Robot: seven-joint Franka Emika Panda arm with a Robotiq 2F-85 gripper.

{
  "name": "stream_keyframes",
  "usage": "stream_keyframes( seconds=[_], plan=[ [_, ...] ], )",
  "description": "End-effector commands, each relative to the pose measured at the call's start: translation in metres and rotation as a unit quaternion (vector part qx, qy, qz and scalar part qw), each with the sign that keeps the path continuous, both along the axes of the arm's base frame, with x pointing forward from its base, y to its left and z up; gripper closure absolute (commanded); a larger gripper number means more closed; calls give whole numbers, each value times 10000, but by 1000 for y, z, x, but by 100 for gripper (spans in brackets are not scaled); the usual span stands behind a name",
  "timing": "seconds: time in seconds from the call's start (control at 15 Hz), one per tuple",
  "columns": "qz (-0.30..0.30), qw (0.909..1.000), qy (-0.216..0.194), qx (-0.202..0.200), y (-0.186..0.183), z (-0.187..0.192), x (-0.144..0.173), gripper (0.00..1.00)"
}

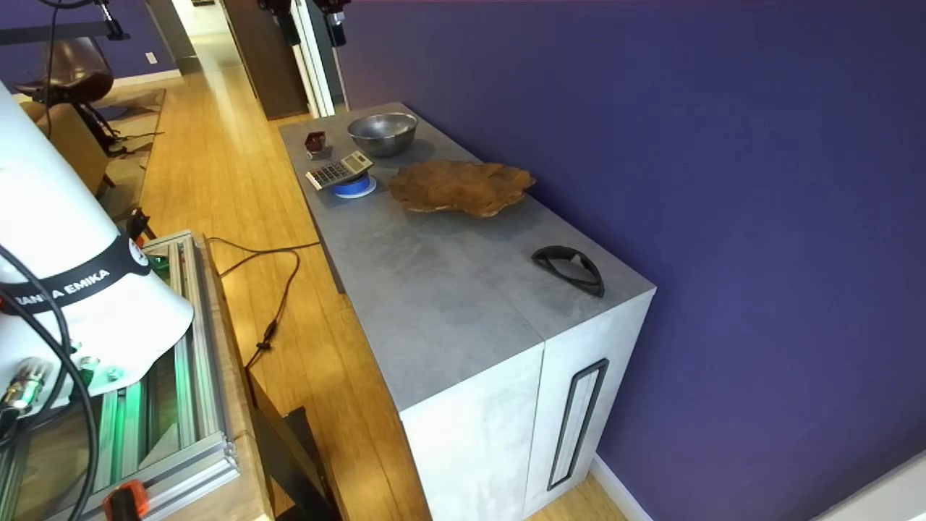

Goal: Pick up the lightning av digital adapter and put it in the bowl

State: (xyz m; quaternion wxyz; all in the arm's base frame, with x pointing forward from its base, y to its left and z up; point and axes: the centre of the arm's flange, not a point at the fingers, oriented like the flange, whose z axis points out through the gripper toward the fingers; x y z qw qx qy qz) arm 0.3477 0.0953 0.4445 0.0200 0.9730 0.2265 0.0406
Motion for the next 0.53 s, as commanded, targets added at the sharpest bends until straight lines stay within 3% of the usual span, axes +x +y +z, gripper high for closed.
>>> stream_keyframes(
  seconds=[0.0, 0.27, 0.47],
  plan=[
    [710, 9974, -69, -39, 96, -13, 23, 0],
    [1226, 9924, -132, 52, 203, -45, 20, 0],
    [1164, 9923, -275, 314, 266, -67, 36, 0]
  ],
)
